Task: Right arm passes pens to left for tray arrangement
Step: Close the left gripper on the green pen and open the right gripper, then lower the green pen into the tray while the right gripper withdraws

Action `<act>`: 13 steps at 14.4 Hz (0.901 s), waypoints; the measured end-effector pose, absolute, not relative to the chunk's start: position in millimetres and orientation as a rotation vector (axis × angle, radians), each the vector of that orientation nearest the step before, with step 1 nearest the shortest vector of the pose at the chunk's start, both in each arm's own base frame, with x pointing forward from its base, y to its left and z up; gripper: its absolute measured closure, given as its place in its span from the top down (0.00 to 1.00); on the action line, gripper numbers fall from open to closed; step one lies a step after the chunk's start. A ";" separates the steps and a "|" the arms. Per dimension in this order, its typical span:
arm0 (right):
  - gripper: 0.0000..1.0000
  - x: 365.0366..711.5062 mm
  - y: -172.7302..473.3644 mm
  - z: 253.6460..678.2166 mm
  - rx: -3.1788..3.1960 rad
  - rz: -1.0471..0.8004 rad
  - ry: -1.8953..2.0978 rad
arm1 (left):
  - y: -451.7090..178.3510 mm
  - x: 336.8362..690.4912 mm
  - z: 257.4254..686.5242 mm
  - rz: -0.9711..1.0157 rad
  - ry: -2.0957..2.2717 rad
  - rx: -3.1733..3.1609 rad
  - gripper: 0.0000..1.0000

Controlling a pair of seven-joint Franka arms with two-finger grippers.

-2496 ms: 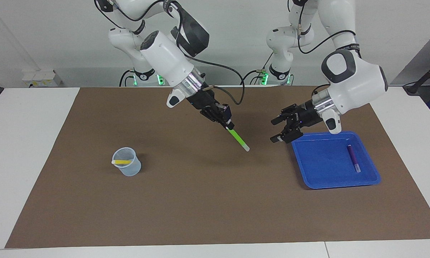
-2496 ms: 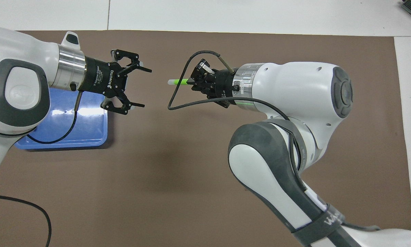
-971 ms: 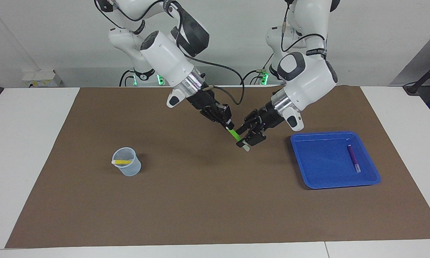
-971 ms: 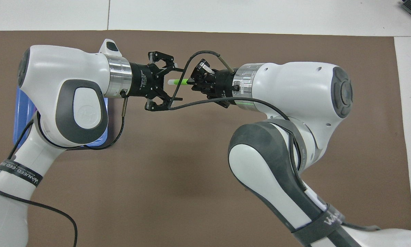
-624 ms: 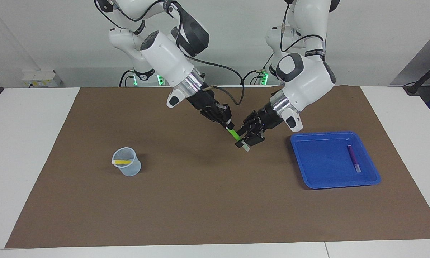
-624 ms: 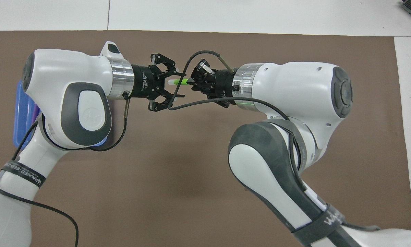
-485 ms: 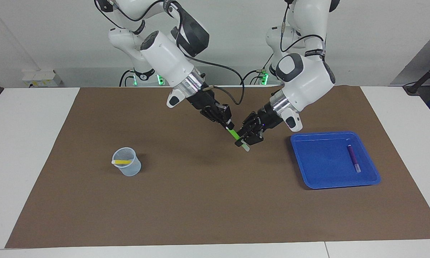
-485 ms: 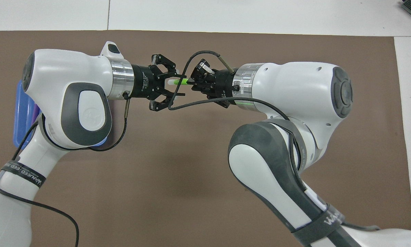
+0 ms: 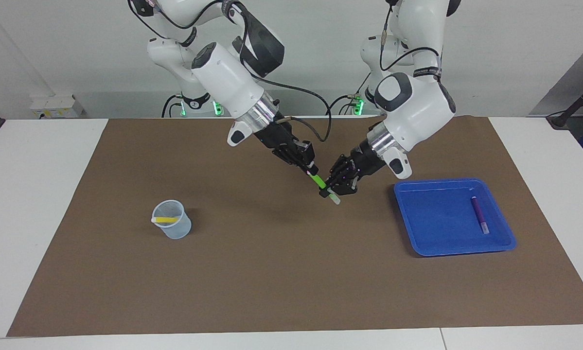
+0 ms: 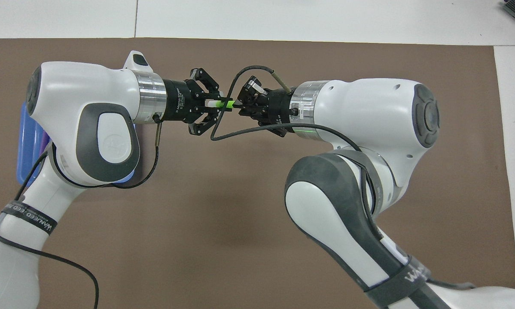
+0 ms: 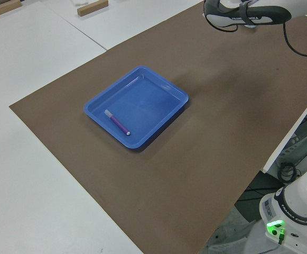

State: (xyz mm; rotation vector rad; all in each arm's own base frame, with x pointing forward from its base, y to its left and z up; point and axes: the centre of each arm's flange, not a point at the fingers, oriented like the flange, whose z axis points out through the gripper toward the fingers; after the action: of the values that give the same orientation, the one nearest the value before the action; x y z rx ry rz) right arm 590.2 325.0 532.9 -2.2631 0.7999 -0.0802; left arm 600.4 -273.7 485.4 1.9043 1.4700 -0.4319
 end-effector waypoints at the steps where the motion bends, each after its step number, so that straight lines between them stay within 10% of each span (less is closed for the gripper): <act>1: 0.24 590.9 324.1 533.3 -2.261 -0.083 0.802 | -274.1 600.1 485.2 -0.433 1.469 1.905 0.18; 8: 0.97 606.4 282.7 541.5 -2.290 -0.070 0.825 | -249.0 603.8 477.1 -0.398 1.337 2.074 0.18; 13: 1.00 609.2 199.7 556.4 -2.538 -0.091 0.626 | -218.8 605.7 465.6 -0.251 1.127 2.400 0.18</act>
State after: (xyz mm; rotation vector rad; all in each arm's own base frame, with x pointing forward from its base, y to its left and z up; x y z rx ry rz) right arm 609.2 199.7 556.4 -2.5377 0.6264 -0.0909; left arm 605.7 -218.8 465.6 2.3998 1.1273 -0.2510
